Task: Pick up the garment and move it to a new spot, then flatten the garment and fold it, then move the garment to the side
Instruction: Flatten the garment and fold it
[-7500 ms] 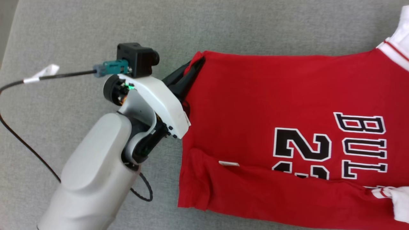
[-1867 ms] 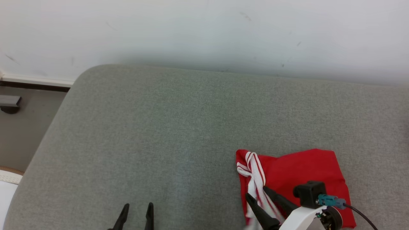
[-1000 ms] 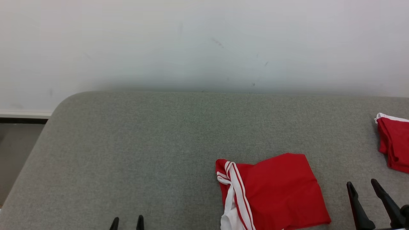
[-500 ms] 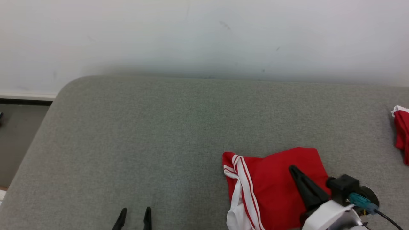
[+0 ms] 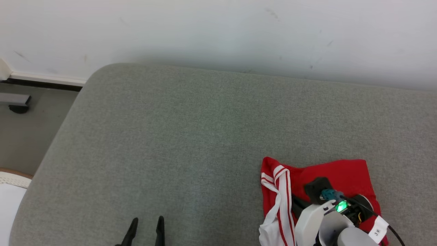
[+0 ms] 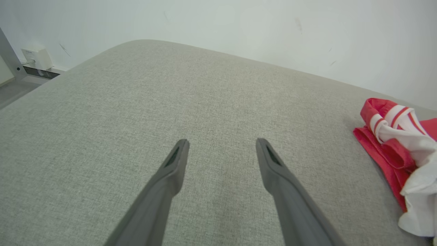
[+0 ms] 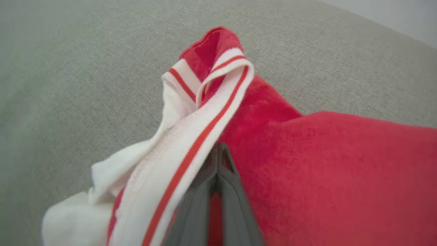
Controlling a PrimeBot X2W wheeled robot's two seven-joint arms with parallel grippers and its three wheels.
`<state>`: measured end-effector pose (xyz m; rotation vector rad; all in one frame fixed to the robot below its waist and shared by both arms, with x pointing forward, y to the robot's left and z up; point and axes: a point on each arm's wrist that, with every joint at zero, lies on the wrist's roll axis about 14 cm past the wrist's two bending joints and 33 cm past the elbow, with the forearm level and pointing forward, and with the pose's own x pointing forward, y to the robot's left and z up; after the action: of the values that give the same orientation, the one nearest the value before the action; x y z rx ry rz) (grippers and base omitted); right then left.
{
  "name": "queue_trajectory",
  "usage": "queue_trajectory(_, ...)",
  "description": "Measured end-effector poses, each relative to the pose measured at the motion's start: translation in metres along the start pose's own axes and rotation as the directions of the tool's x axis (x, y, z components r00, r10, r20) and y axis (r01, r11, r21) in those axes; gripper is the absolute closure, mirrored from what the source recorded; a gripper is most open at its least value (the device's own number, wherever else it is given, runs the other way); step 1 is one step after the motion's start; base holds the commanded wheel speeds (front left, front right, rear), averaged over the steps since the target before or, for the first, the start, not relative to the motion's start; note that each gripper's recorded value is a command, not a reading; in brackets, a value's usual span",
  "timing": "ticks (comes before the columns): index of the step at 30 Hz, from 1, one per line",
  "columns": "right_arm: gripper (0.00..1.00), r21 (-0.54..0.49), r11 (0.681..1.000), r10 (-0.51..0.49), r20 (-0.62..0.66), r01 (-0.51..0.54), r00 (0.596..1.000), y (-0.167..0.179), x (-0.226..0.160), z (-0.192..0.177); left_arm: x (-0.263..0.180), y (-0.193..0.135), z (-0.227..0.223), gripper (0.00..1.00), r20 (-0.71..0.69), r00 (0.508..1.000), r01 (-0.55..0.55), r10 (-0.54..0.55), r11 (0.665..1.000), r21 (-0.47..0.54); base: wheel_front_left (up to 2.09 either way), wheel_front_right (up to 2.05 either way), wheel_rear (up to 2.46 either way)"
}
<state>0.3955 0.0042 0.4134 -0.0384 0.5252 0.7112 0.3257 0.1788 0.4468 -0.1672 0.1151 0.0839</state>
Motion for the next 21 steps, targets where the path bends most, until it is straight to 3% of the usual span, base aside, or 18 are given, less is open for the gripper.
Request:
queue_trajectory(6, 1.0, -0.044, 0.997, 0.057, -0.054, -0.06, 0.997, 0.022, 0.01, 0.002, -0.001, 0.001, 0.003, 0.0, 0.011, 1.0, -0.011, 0.011, 1.0, -0.016, 0.0, 0.0, 0.0)
queue_trajectory(21, 1.0, -0.057, 0.981, 0.184, -0.019, -0.185, 0.983, 0.076, 0.019, 0.012, -0.005, 0.0, 0.005, 0.0, 0.018, 1.0, -0.009, 0.01, 1.0, -0.025, 0.0, 0.0, 0.0)
